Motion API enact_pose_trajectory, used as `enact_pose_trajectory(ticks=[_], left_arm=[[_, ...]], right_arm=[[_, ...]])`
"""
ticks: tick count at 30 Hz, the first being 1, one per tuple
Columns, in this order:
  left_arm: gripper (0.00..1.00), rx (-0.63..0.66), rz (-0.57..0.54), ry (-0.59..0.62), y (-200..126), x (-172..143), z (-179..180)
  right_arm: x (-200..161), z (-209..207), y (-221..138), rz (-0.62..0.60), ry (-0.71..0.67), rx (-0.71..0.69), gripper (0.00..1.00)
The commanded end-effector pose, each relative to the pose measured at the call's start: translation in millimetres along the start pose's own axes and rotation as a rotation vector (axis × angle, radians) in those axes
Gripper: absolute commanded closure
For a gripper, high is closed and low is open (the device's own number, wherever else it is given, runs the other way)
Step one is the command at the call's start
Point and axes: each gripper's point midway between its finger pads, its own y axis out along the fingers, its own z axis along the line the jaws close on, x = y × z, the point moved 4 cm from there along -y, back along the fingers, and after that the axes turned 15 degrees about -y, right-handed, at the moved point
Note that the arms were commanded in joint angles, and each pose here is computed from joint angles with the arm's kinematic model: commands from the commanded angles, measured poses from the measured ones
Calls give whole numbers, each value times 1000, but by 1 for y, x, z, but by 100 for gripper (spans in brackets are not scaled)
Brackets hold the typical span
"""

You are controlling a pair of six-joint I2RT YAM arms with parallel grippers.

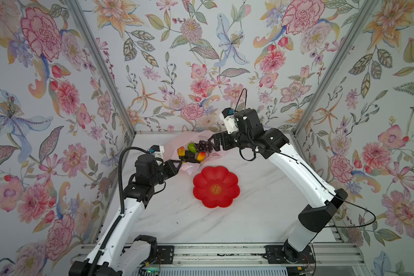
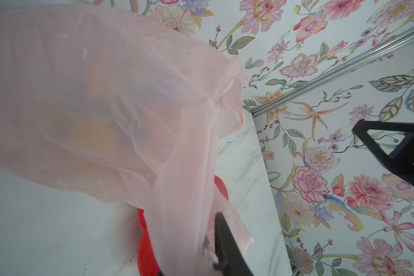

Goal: Place the fruits into the plastic bag
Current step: Pick up the plastic bag from the top-center of the table.

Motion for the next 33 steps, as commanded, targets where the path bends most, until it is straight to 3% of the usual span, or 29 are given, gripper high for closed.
enact_pose_trajectory(ticks=[1, 6, 9, 17, 25, 33], left_arm=[[80, -38, 12, 19, 0, -1, -9], [80, -30, 15, 22, 0, -1, -8], [80, -29, 18, 21, 2, -2, -7], [80, -25, 20, 17, 5, 0, -7], [80, -17, 20, 16, 6, 1, -5], [80, -7, 22, 17, 8, 2, -3]], right_arm=[[-14, -52, -10, -80, 165, -68, 1], [-56, -99, -12, -226, 378, -20, 1], [-80, -115, -2, -196, 414, -4, 1], [-106, -115, 42, -98, 355, 120, 2], [-100, -107, 84, -56, 284, 228, 8], [-93, -101, 122, 35, 207, 247, 11]])
